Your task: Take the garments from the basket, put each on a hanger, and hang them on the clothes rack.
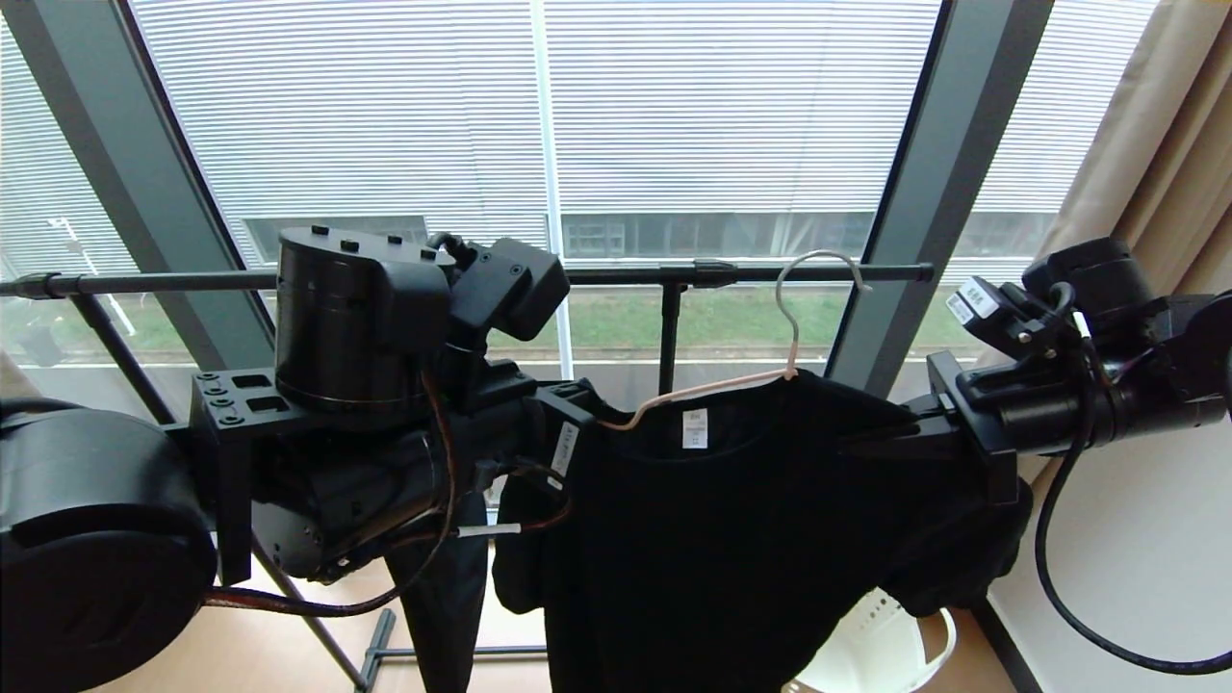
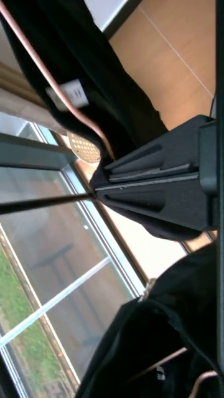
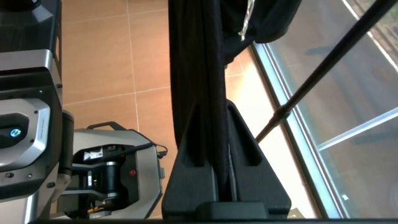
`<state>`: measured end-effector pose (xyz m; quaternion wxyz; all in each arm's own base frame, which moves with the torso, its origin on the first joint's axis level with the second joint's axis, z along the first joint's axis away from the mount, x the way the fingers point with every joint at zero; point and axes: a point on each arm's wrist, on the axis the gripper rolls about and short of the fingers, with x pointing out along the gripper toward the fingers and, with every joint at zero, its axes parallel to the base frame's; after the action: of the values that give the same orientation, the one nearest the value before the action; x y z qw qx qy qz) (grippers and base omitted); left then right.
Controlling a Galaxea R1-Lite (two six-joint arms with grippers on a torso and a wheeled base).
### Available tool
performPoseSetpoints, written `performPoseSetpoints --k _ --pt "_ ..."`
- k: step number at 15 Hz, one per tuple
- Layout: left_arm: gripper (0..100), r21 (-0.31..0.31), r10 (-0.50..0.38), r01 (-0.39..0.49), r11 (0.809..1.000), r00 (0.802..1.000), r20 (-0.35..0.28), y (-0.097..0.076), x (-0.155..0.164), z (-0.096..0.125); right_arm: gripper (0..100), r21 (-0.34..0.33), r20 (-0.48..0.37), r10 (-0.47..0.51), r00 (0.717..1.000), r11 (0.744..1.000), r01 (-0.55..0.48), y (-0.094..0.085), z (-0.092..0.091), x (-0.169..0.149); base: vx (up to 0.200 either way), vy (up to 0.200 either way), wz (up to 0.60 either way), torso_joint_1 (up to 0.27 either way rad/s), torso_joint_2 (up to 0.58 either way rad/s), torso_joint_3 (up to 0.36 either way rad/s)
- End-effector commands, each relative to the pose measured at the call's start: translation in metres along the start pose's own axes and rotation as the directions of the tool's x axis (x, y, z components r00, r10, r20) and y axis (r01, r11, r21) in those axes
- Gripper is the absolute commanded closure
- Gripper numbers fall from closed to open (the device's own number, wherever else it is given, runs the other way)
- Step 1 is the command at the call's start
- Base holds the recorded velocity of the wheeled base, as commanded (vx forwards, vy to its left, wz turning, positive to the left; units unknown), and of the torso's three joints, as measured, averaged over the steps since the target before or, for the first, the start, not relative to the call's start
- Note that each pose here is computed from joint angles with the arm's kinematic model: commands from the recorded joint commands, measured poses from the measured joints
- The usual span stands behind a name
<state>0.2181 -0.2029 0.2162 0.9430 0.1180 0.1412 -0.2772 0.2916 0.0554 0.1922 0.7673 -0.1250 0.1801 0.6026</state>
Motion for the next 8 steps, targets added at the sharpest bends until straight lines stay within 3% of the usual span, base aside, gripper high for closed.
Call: performPoseSetpoints --k 1,8 --pt "100 0.009 -0.034 0.033 0.999 0.999 0.021 -0.011 -0.002 0.006 100 0.031 -0.01 0.015 1.0 0.999 -0.015 -0.009 -0.007 0.009 0.0 0.0 0.0 0.0 0.0 0.0" --pt "100 0.021 -0.092 0.09 0.996 0.993 0.069 -0.029 -0.006 0.021 100 0.062 -0.019 0.048 0.999 0.997 -0.047 -0.014 -0.012 0.021 0.0 0.0 0.0 0.0 0.0 0.0"
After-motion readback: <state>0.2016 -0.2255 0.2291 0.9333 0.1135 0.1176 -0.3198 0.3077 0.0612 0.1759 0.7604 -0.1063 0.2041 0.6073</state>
